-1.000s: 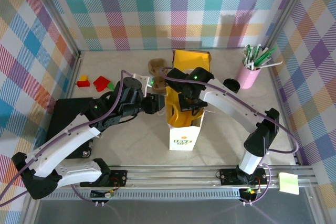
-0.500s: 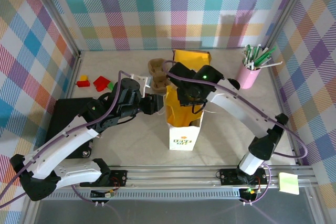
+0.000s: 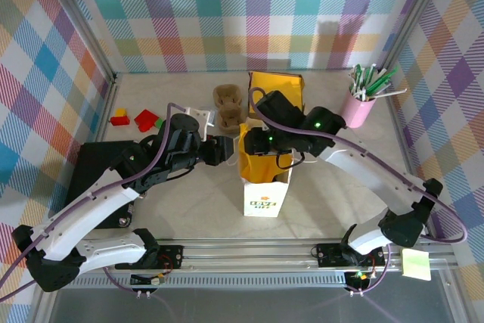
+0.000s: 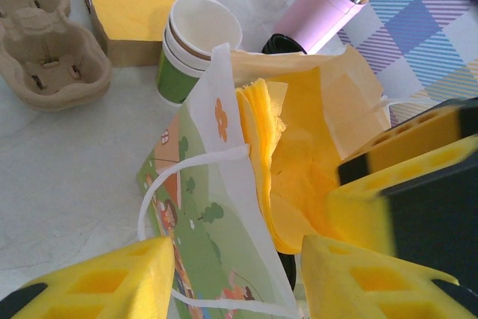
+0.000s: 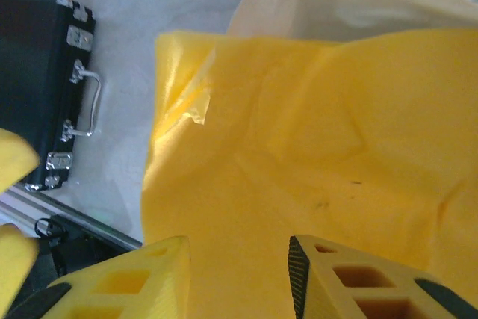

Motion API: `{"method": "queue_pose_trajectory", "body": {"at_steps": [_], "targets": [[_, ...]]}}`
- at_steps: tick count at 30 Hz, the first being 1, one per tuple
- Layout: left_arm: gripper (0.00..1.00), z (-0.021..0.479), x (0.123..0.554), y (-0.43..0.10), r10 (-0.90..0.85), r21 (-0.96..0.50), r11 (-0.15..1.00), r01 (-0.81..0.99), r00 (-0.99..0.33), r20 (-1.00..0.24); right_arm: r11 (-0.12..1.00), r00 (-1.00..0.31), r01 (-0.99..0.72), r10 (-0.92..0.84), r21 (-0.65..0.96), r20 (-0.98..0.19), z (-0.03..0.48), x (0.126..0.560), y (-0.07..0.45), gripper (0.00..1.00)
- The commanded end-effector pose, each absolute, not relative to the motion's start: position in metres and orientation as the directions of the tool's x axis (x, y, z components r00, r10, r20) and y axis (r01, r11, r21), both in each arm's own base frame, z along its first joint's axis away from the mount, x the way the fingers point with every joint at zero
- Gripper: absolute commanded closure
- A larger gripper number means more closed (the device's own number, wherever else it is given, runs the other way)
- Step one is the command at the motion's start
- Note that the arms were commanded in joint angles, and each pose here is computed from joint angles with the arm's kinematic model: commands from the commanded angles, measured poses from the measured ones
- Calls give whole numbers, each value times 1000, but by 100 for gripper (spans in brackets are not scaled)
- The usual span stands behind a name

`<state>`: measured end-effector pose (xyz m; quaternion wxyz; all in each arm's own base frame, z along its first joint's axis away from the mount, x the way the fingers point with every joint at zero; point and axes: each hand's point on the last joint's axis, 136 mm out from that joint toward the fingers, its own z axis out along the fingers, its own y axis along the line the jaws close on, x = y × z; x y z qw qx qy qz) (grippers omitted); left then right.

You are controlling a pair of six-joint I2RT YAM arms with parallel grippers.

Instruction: Pack the takeout coffee

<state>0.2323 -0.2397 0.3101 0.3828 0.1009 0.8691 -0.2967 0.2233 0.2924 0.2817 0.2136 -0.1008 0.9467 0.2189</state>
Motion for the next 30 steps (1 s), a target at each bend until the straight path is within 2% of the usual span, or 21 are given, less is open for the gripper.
{"method": "queue_pose_trajectory", "body": {"at_steps": [1, 9, 16, 22, 30], "targets": [[52, 312, 232, -231, -55, -424, 813, 400, -671, -739, 857, -902, -292, -99, 425, -420, 275, 221, 309, 59], [52, 311, 231, -230, -58, -424, 814, 396, -672, -738, 932, -904, -245, -120, 268, -410, 243, 230, 286, 74], [52, 308, 232, -230, -56, -422, 817, 392, -675, -735, 952, -911, -235, -145, 195, -387, 221, 233, 279, 74], [52, 309, 231, -229, -54, -420, 818, 392, -676, -735, 918, -873, -278, -118, 283, -474, 264, 232, 283, 63], [52, 308, 232, -231, -56, -423, 817, 393, -675, -736, 822, -874, -345, -105, 453, -475, 296, 210, 299, 60]]}}
